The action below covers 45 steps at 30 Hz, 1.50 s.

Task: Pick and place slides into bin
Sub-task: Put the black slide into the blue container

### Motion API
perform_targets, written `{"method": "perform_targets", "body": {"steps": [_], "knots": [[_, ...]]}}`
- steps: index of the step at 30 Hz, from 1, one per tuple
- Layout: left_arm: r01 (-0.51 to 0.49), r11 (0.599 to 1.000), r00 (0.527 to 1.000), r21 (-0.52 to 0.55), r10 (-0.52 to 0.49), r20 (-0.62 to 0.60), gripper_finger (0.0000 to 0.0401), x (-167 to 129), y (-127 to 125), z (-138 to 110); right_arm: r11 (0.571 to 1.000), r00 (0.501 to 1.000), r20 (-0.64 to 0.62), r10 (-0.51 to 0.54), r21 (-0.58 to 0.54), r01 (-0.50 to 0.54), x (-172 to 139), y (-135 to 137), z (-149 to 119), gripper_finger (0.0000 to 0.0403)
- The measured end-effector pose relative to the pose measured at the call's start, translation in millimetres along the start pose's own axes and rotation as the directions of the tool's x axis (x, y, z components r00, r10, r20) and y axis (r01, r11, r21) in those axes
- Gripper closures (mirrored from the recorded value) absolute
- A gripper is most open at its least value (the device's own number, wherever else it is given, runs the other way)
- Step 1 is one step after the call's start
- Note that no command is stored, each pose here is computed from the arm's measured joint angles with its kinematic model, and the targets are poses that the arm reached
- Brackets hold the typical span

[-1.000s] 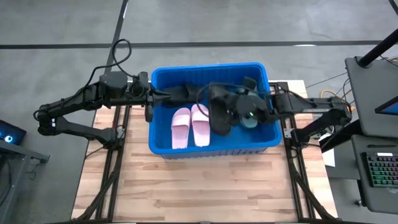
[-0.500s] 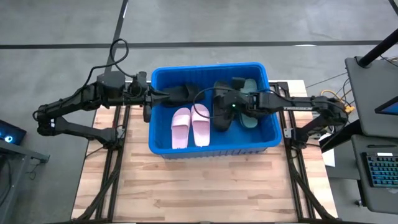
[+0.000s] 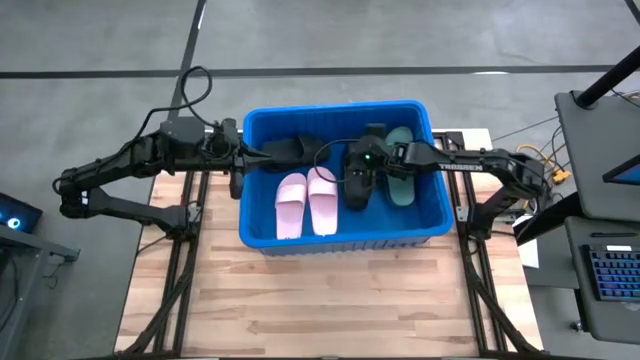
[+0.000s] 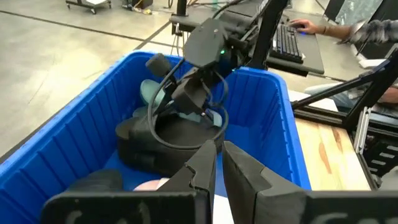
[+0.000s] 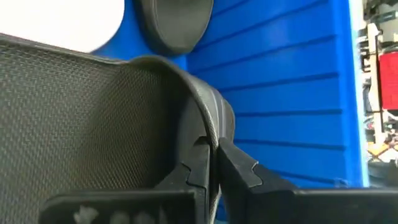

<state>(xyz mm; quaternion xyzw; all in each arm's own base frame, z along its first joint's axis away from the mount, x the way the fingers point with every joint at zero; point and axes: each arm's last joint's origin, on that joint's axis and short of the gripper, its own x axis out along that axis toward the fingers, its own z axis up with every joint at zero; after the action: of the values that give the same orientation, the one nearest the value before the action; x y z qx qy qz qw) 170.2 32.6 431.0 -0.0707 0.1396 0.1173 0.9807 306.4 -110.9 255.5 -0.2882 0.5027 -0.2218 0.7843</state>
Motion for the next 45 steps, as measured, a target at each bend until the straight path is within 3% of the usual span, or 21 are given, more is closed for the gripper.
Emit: {"method": "perform_targets", "body": {"steps": [12, 24, 28, 40, 45], "knots": [[0.000, 1.000, 1.000, -0.001, 0.000, -0.003, 0.0388, 0, 0, 0, 0.998, 0.998, 0.024, 0.062, -0.024, -0.061, 35, 14, -13, 0.0389], [0.000, 1.000, 1.000, -0.001, 0.000, -0.003, 0.0388, 0, 0, 0, 0.991, 0.992, 0.051, 0.119, 0.052, -0.122, 31, -1, -12, 0.0345], [0.001, 1.000, 1.000, -0.001, -0.001, -0.003, 0.0388, 0, 0, 0, 0.974, 0.978, 0.058, 0.199, 0.098, -0.204, 29, -8, -13, 0.0329], [0.005, 1.000, 1.000, -0.001, -0.005, -0.004, 0.0388, 0, 0, 0, 0.918, 0.954, 0.052, 0.296, 0.260, -0.299, 17, -19, -9, 0.0289], [0.006, 1.000, 1.000, -0.001, -0.006, -0.005, 0.0388, 1, 0, 0, 0.914, 0.948, 0.015, 0.319, 0.261, -0.312, 12, -23, -9, 0.0277]]}}
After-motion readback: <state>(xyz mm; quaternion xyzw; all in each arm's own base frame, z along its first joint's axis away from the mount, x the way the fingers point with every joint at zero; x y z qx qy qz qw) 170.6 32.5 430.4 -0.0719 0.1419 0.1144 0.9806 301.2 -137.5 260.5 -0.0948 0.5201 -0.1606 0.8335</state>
